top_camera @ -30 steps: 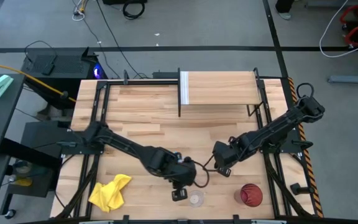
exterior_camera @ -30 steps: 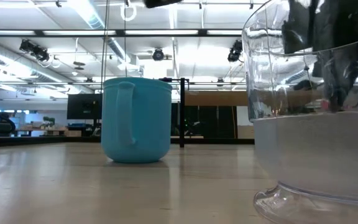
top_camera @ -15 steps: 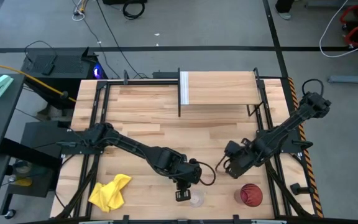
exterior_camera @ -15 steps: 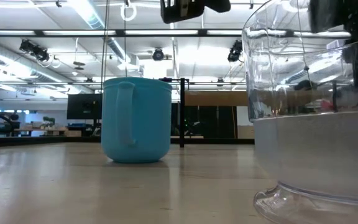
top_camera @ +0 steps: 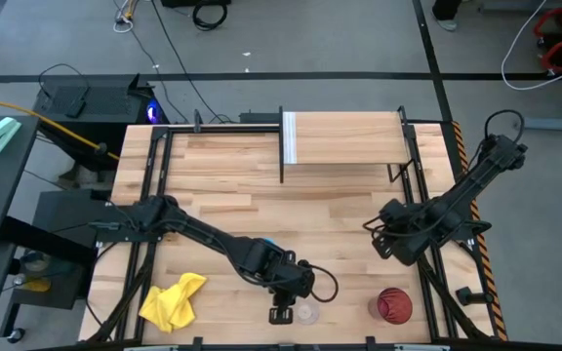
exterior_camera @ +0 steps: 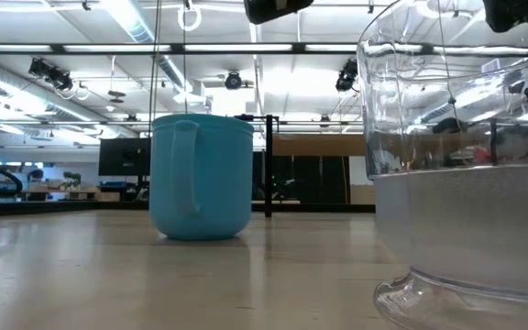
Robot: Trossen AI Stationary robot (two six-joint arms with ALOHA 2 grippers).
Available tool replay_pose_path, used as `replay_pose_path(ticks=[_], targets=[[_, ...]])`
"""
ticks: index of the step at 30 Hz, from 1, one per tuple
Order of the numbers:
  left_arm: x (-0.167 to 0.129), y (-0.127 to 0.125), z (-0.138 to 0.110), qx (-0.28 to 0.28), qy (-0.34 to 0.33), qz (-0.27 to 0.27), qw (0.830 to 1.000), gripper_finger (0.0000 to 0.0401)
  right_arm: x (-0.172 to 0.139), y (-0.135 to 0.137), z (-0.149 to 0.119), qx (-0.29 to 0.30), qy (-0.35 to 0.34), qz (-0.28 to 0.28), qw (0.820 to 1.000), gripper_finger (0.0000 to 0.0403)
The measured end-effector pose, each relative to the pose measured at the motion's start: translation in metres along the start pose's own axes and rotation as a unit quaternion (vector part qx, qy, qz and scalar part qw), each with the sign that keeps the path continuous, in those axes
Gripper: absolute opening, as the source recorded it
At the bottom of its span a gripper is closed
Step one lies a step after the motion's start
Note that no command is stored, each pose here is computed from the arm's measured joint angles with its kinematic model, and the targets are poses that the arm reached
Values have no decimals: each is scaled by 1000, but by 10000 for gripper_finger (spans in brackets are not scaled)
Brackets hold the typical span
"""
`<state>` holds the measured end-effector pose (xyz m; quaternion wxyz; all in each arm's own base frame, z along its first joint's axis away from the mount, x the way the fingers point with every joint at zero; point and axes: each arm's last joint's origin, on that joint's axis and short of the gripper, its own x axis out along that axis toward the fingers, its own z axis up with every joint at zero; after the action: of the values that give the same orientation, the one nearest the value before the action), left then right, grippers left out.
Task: Stack small to large cups/mugs on shelf
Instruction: Put the transparent mug on the shelf
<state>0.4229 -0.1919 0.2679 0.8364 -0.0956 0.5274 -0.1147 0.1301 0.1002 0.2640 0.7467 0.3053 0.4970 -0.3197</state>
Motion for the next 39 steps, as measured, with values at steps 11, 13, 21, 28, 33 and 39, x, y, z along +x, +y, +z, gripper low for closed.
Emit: replay_pose_path(ticks=[11, 13, 21, 28, 33, 39], targets=[[33, 11, 0, -57, 24, -2, 998, 95, 0, -6, 0, -16, 3, -28, 999, 66], [33, 12, 1, -68, 22, -3, 997, 96, 0, -6, 0, -25, 4, -28, 999, 66], [34, 12, 8, -87, -2, -25, 996, 96, 0, -6, 0, -42, 3, -28, 999, 66], [49, 14, 4, -106, 21, -32, 994, 95, 0, -6, 0, -51, -3, -28, 998, 66], [57, 16, 2, -114, 30, -29, 993, 94, 0, -6, 0, -52, -3, -28, 998, 66], [63, 17, 1, -117, 37, -27, 992, 85, 0, -6, 0, -52, -3, -28, 998, 66]])
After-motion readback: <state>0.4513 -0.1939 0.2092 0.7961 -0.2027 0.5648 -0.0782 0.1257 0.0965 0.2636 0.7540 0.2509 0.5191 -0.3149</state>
